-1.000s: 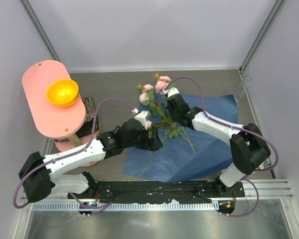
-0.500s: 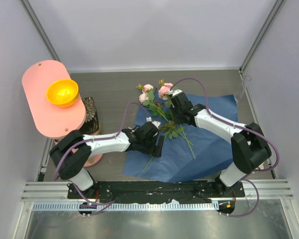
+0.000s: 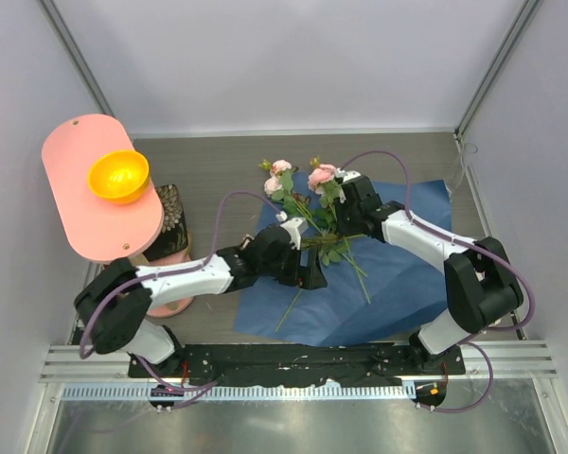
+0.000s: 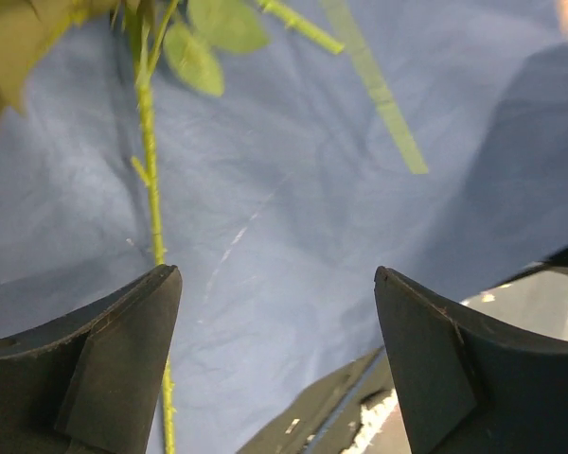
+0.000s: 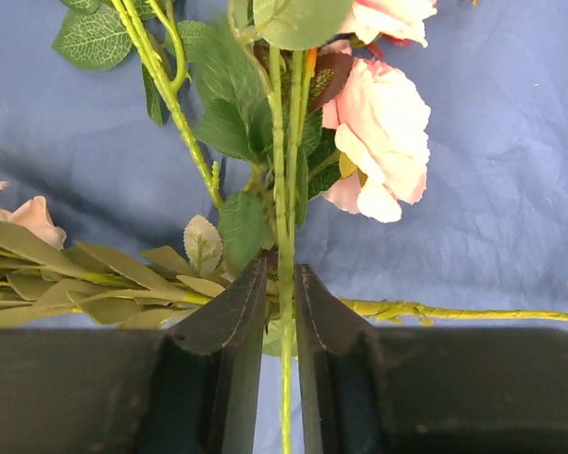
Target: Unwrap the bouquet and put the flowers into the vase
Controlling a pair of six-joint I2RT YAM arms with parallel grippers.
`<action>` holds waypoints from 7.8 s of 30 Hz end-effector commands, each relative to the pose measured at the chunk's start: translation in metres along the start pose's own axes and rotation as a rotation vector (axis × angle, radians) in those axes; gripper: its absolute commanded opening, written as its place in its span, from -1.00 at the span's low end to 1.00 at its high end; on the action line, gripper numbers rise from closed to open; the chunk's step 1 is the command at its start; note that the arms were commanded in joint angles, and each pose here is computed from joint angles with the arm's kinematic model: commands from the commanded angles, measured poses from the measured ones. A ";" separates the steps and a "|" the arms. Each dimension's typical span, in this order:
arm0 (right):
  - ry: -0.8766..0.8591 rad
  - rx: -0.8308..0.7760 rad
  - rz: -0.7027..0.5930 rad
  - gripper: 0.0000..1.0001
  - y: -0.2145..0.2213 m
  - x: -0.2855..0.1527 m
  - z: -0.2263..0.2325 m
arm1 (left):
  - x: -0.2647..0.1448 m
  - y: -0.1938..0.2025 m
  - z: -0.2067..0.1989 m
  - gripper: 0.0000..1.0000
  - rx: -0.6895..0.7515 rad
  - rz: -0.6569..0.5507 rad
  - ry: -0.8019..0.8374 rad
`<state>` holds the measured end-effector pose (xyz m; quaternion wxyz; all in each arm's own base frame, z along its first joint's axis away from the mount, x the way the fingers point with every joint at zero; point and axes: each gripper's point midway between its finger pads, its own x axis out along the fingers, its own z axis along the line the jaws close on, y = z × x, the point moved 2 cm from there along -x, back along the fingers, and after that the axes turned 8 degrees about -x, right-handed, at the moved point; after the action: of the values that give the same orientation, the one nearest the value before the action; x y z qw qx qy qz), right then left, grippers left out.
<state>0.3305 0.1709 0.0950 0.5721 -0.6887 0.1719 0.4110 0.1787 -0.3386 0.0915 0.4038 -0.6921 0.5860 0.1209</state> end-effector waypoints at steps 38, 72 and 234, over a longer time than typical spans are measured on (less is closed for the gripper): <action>0.153 0.305 -0.403 0.01 0.012 -0.156 -0.039 | 0.112 -0.170 0.005 -0.31 -0.585 -0.167 -0.136; 0.019 0.275 -0.452 0.01 0.014 -0.161 -0.021 | 0.099 -0.154 -0.013 0.11 -0.499 -0.242 -0.098; 0.983 0.111 -1.146 -0.92 -0.225 -0.273 -0.346 | -0.081 -0.135 -0.036 0.79 0.011 -0.155 0.202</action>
<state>0.4694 -0.1526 0.4210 0.5884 -0.7602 0.0996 -0.2568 0.2602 -0.3041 0.2043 0.3590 -0.7355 0.5735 0.0369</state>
